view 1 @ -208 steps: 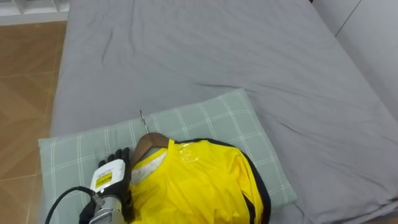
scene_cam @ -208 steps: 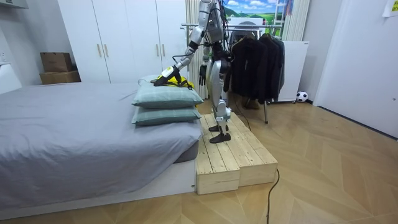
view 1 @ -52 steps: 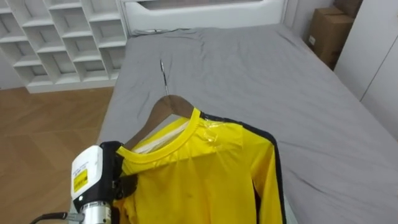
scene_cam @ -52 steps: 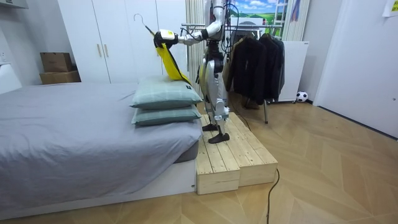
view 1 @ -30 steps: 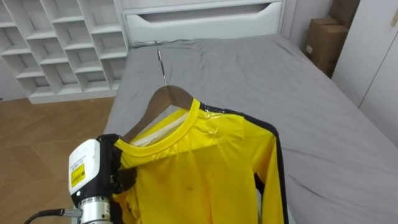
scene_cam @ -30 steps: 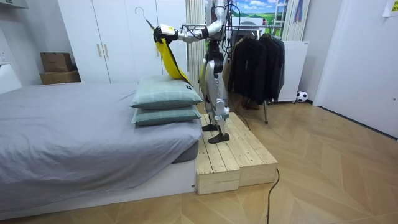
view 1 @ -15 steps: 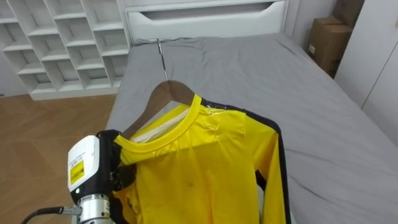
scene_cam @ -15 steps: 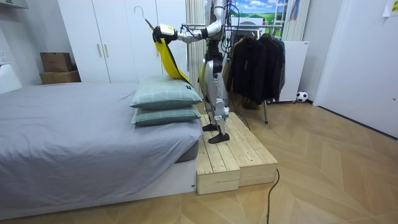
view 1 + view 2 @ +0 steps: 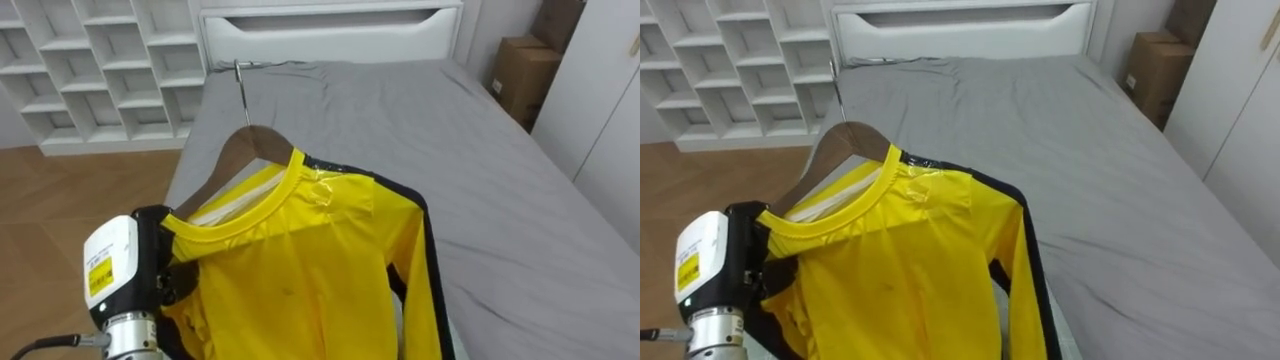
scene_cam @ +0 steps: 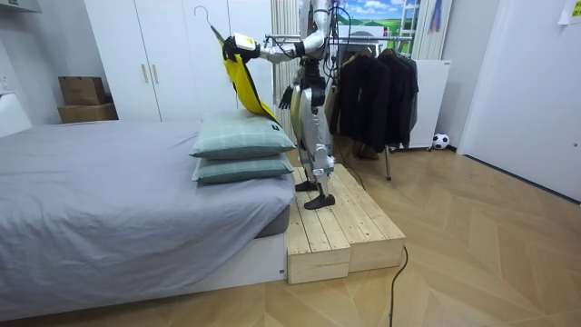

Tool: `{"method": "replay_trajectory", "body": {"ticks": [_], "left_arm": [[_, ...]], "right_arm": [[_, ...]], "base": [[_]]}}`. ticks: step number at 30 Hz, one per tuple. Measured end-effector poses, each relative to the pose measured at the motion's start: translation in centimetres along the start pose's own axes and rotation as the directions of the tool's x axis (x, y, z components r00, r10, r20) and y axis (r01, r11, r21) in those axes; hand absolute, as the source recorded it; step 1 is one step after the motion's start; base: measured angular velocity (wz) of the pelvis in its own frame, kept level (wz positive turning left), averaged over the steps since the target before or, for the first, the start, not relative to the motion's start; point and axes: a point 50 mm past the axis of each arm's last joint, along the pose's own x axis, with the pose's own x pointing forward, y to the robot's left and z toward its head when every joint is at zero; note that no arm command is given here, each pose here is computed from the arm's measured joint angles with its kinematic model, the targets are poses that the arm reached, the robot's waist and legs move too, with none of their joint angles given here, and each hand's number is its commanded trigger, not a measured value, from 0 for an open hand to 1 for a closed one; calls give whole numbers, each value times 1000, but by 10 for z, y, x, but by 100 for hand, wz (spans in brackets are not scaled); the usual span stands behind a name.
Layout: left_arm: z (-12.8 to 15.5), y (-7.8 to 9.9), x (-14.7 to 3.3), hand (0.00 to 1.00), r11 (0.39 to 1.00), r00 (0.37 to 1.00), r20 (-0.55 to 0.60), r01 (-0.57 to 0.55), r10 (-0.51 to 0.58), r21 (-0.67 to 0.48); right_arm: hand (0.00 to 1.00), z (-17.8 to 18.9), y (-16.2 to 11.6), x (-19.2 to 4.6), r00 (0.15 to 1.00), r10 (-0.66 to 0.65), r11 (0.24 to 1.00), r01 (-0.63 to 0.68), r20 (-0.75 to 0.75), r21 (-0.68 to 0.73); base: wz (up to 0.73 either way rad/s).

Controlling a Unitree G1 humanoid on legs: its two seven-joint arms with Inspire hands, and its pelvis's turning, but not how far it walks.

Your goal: Hang clothes

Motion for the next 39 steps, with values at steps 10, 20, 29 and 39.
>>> {"method": "replay_trajectory", "body": {"ticks": [10,20,29,39], "left_arm": [[13,17,-2,100,997,997,45,-66,68,-32],[12,20,-9,100,998,998,33,-47,48,-32],[14,17,-9,100,999,1000,31,-2,3,-40],[18,9,-13,100,999,998,34,47,-46,-24]], "right_arm": [[0,79,-48,-7,885,-309,951,295,348,96],[0,139,-82,-51,624,-475,868,450,620,211],[0,159,-70,-71,523,-433,862,478,734,169],[0,183,-57,-97,424,-327,882,458,845,111]], "base": [[0],[-1],[-2],[-3]]}}
